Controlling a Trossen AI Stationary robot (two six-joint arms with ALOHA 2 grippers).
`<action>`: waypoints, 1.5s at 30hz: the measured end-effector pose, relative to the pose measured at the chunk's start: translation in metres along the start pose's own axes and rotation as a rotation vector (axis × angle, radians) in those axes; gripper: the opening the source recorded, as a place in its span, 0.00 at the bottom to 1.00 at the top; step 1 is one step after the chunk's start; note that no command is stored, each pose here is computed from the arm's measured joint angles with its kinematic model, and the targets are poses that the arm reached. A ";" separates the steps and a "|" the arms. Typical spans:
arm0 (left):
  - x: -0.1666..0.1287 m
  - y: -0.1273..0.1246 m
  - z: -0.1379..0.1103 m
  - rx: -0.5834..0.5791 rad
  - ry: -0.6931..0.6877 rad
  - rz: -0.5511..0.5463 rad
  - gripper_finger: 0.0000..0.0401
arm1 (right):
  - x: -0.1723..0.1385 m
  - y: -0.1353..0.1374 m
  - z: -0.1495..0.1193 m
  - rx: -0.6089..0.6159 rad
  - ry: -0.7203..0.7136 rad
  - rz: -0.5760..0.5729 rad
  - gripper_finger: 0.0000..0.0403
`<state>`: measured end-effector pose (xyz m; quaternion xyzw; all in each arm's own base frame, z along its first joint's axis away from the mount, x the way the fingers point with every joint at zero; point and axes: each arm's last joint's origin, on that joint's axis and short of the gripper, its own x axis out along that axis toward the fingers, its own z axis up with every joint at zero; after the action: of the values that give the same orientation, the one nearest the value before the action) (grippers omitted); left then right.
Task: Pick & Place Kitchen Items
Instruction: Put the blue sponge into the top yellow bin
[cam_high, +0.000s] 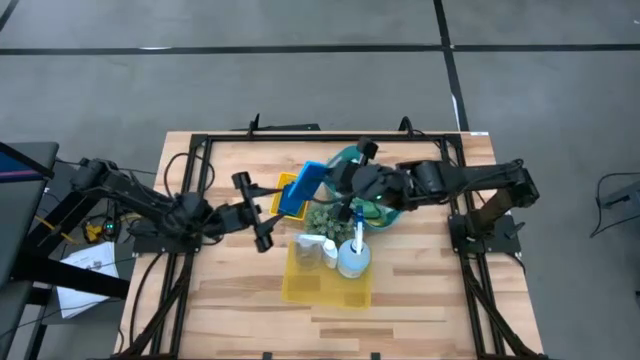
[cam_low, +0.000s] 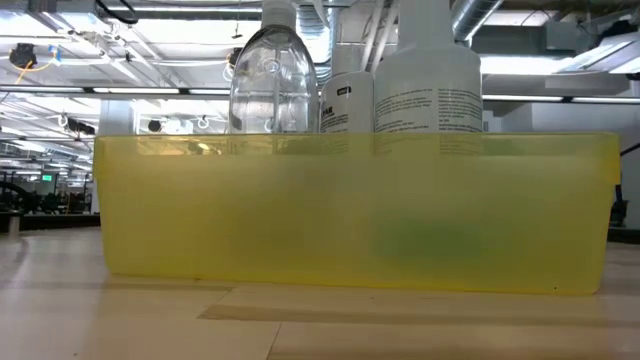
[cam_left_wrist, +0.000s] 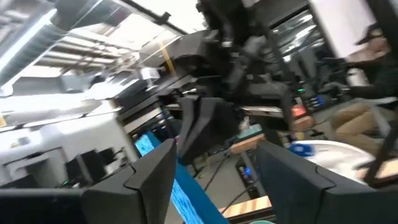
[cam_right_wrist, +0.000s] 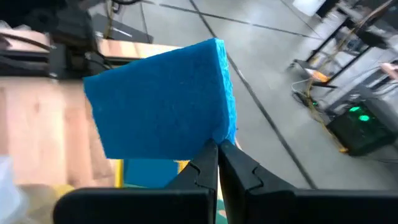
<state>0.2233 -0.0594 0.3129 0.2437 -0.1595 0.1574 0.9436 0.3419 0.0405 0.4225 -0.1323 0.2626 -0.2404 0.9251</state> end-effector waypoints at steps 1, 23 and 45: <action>0.003 -0.001 -0.001 -0.002 0.005 0.016 0.55 | 0.000 0.002 0.000 -0.009 0.002 -0.014 0.00; 0.023 0.012 -0.020 -0.191 0.097 0.148 0.54 | -0.003 0.025 -0.005 -0.125 0.002 -0.180 0.00; 0.035 0.016 -0.030 -0.269 0.166 0.123 0.36 | -0.002 0.024 -0.004 -0.124 -0.001 -0.172 0.00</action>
<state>0.2556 -0.0231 0.3081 0.0909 -0.1155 0.2117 0.9662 0.3476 0.0615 0.4111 -0.2114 0.2642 -0.3022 0.8912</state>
